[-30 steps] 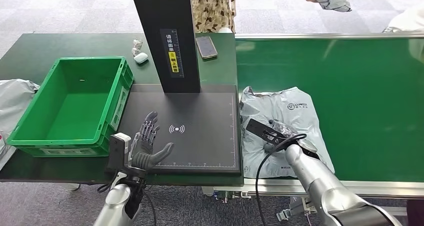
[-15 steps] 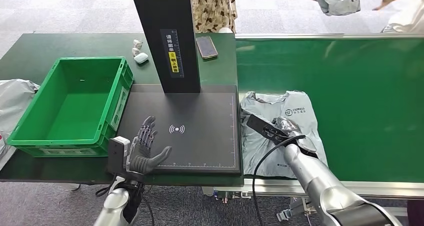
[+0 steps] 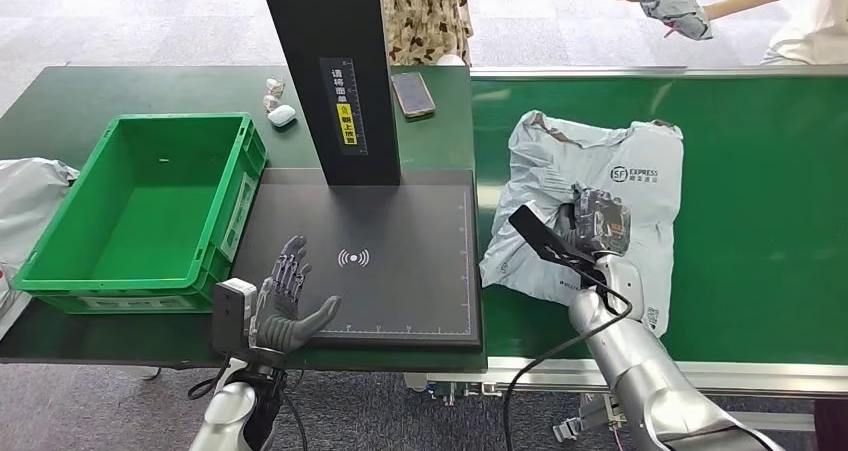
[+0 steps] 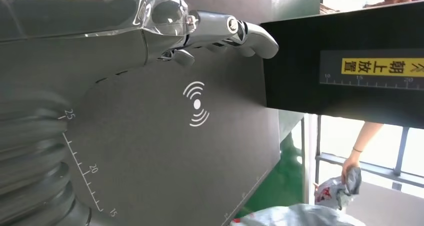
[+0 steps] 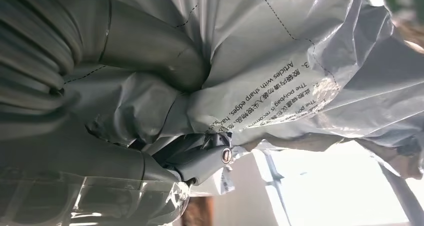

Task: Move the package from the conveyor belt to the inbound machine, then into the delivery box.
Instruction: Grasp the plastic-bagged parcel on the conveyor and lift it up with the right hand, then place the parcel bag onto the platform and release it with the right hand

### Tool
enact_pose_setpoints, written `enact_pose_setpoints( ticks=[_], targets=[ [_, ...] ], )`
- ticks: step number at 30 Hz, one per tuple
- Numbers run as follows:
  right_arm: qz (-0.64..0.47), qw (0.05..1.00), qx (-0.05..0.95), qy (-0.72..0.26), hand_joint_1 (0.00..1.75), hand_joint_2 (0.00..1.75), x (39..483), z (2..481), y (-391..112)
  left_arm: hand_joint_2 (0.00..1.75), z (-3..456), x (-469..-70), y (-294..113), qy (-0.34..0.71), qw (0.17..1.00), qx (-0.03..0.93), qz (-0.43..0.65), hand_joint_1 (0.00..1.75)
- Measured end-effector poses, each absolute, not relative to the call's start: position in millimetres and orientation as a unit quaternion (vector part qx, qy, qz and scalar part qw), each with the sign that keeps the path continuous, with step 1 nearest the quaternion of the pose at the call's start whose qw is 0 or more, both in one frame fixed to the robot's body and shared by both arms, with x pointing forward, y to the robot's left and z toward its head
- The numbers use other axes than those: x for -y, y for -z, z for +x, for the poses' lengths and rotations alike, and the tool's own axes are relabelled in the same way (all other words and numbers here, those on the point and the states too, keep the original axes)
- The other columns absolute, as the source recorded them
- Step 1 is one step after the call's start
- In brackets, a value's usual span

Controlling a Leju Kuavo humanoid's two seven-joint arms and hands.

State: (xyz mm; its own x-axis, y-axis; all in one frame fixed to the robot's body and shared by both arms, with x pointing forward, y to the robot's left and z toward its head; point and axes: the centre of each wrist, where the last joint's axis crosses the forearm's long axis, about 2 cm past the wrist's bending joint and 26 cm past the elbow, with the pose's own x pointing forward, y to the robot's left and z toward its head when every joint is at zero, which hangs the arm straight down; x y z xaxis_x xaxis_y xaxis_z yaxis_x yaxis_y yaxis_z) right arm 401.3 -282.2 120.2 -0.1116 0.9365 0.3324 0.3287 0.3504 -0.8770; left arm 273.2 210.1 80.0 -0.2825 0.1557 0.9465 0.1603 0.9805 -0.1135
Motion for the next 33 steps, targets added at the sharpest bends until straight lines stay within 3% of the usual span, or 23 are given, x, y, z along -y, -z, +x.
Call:
enact_pose_setpoints(
  ticks=[5,12,24,33],
  targets=[
    [-0.432,0.369,0.785,-0.247,1.75,1.75,277,386,-135,1.75,279,-209,-86,0.003,0.582,0.807,-0.101,0.0],
    [-0.406,0.324,0.842,-0.148,1.75,1.75,268,367,-156,1.75,288,-204,-94,-0.012,0.552,0.829,-0.086,0.0],
    [-0.272,0.279,0.86,-0.331,1.75,1.75,192,374,-178,1.75,300,-195,-108,-0.08,0.5,0.862,-0.023,0.0],
    [-0.226,0.282,0.797,-0.484,1.75,1.75,154,396,-174,1.75,302,-193,-130,-0.134,0.45,0.879,0.08,0.0]
  ],
)
